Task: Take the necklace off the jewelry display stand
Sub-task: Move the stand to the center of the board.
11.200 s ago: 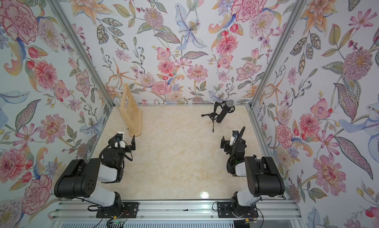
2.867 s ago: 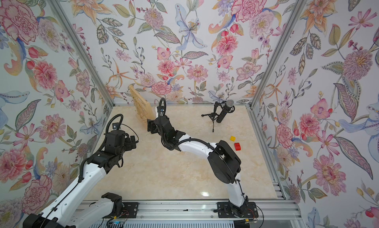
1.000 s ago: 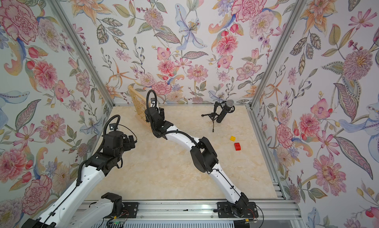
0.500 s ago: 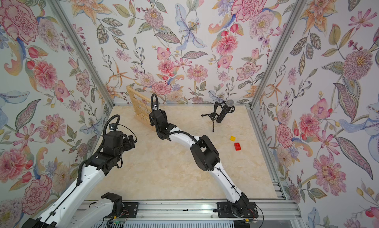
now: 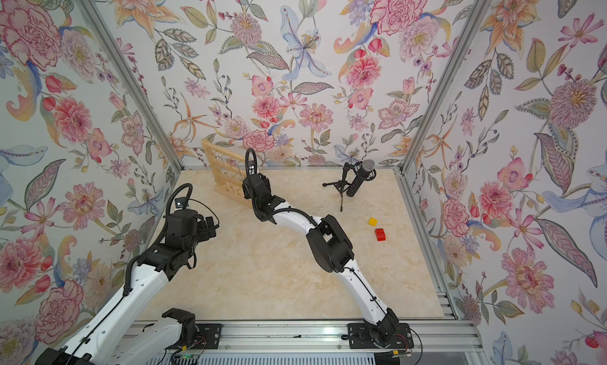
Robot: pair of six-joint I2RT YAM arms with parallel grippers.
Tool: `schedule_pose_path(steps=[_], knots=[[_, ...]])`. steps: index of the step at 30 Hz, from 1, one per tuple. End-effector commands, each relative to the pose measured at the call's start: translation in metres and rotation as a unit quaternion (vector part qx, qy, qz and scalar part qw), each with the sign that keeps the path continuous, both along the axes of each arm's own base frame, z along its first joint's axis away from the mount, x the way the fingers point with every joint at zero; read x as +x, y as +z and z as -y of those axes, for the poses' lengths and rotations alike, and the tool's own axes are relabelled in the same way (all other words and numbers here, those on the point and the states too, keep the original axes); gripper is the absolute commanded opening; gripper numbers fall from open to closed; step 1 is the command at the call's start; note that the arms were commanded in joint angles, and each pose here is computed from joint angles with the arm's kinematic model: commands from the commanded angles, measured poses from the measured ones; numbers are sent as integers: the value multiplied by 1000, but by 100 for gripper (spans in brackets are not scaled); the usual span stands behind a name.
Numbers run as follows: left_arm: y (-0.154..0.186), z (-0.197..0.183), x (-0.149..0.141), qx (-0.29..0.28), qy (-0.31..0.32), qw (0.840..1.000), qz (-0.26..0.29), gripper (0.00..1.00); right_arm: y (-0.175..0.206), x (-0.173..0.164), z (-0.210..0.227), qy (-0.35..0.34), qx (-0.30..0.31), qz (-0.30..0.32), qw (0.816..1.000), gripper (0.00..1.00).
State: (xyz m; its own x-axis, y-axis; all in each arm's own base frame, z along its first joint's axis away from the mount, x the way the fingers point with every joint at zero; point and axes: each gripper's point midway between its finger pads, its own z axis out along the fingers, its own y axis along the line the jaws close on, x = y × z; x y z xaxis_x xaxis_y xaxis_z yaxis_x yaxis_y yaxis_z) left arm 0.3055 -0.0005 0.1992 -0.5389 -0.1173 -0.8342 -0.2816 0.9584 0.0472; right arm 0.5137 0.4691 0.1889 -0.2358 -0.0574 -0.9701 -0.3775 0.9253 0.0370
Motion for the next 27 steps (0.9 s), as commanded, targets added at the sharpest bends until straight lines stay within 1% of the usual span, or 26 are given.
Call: schedule_pose_path(steps=[1, 9, 16, 24, 27], knots=[[-2, -4, 0, 4, 4, 1000, 0, 99, 41, 4, 21, -18, 24, 25, 999, 47], [-2, -3, 0, 3, 2, 1000, 0, 99, 43, 7, 39, -28, 25, 24, 999, 47], [-2, -4, 0, 4, 3, 1000, -2, 99, 44, 12, 58, -39, 28, 26, 999, 49], [-3, -4, 1, 4, 4, 1000, -3, 99, 44, 13, 69, -34, 30, 26, 999, 50], [-4, -4, 1, 4, 3, 1000, -5, 99, 48, 9, 67, -14, 39, 27, 999, 50]])
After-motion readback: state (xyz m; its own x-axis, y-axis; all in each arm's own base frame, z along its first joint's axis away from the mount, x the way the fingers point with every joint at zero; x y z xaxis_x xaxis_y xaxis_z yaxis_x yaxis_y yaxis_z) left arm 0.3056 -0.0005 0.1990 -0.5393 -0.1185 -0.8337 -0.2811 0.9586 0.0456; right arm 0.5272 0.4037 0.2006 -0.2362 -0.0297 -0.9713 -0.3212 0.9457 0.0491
